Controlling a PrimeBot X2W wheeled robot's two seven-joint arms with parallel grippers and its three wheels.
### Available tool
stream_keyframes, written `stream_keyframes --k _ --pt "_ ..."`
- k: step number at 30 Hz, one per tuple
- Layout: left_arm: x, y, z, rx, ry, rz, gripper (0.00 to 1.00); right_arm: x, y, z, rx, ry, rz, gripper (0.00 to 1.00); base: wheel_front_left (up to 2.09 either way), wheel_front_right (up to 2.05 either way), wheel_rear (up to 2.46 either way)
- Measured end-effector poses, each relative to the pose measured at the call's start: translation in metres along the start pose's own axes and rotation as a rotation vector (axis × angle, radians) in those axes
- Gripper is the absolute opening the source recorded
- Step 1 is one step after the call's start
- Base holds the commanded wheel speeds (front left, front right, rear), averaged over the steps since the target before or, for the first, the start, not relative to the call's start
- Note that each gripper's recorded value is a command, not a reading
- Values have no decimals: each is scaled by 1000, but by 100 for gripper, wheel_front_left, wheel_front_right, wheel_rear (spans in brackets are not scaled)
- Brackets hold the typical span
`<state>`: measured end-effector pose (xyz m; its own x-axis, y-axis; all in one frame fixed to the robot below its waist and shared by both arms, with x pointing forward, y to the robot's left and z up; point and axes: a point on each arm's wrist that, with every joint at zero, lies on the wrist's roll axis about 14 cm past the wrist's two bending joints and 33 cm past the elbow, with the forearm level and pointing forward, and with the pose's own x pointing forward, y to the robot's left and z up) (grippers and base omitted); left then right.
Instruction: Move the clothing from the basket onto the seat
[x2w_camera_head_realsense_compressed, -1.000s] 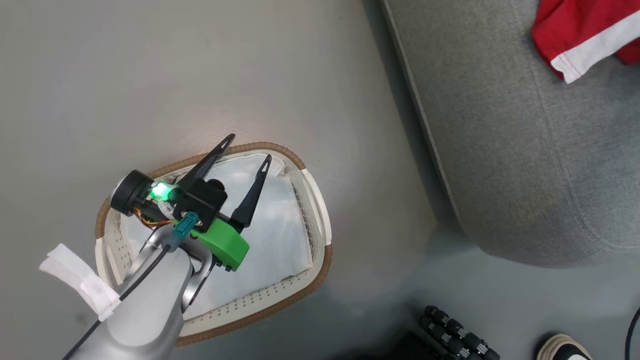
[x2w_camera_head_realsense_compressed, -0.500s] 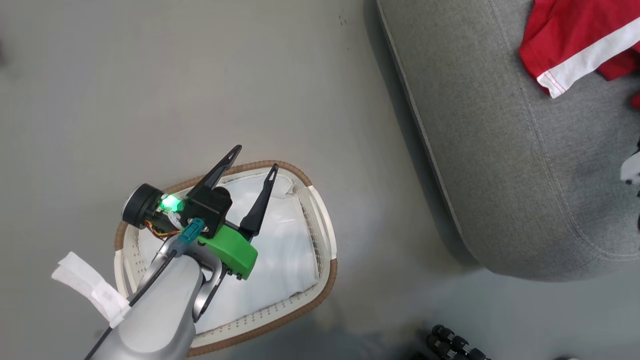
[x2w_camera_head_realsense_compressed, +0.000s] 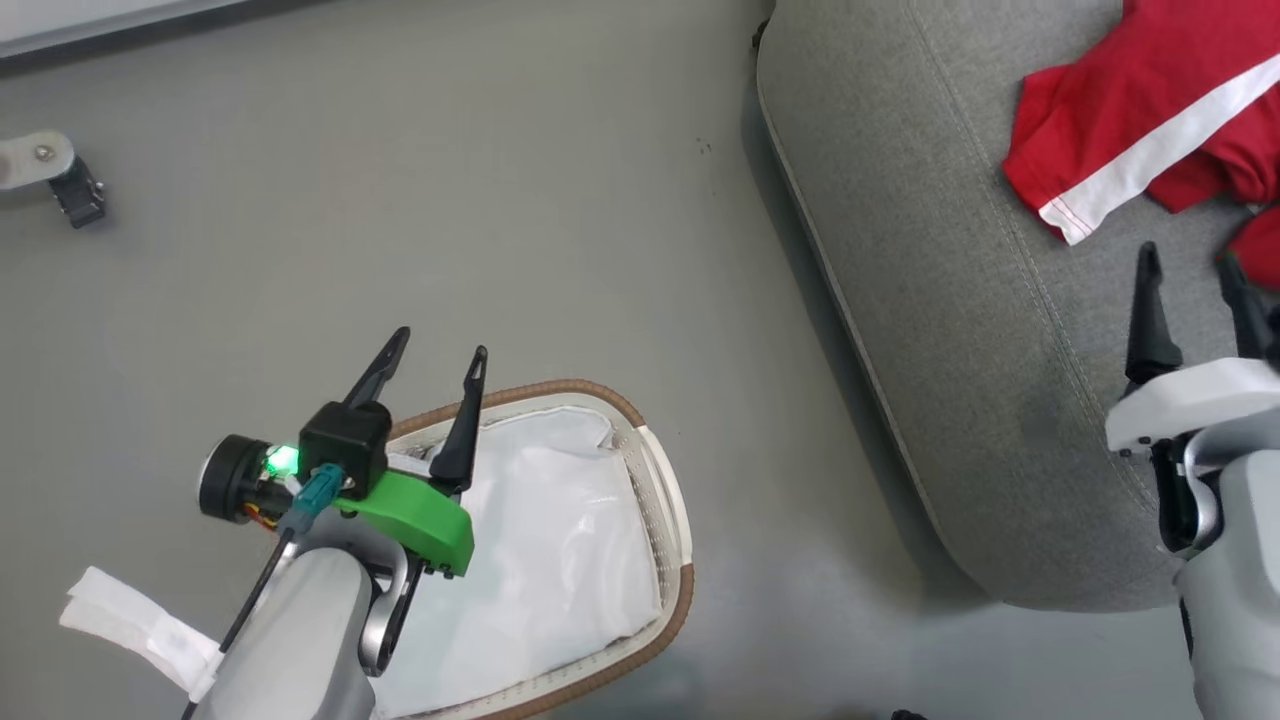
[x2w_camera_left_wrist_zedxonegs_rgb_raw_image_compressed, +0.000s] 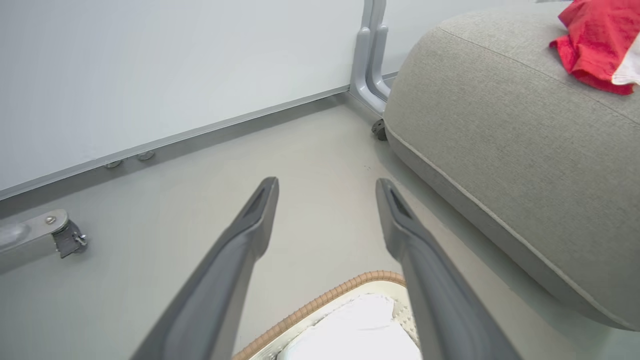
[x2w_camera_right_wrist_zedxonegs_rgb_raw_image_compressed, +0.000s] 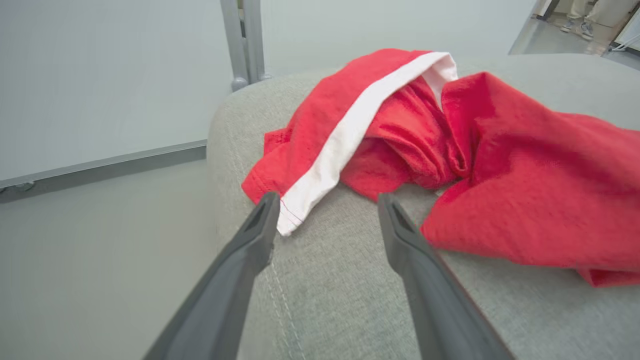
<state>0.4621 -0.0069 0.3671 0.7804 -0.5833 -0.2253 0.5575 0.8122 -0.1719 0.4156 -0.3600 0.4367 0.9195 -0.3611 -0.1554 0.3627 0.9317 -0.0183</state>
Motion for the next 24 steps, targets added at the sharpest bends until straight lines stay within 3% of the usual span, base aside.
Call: stream_keyframes --k 5,15,24 --pt "-17 34 15 -9 -37 140 100 6 57 29 -9 -97 152 100 0 0 0" --pt "-70 97 38 -4 -97 392 100 -1 151 41 30 -134 385 100 0 0 0" --pt "-110 118 51 -31 -144 508 100 -22 207 54 50 -163 528 100 0 0 0"
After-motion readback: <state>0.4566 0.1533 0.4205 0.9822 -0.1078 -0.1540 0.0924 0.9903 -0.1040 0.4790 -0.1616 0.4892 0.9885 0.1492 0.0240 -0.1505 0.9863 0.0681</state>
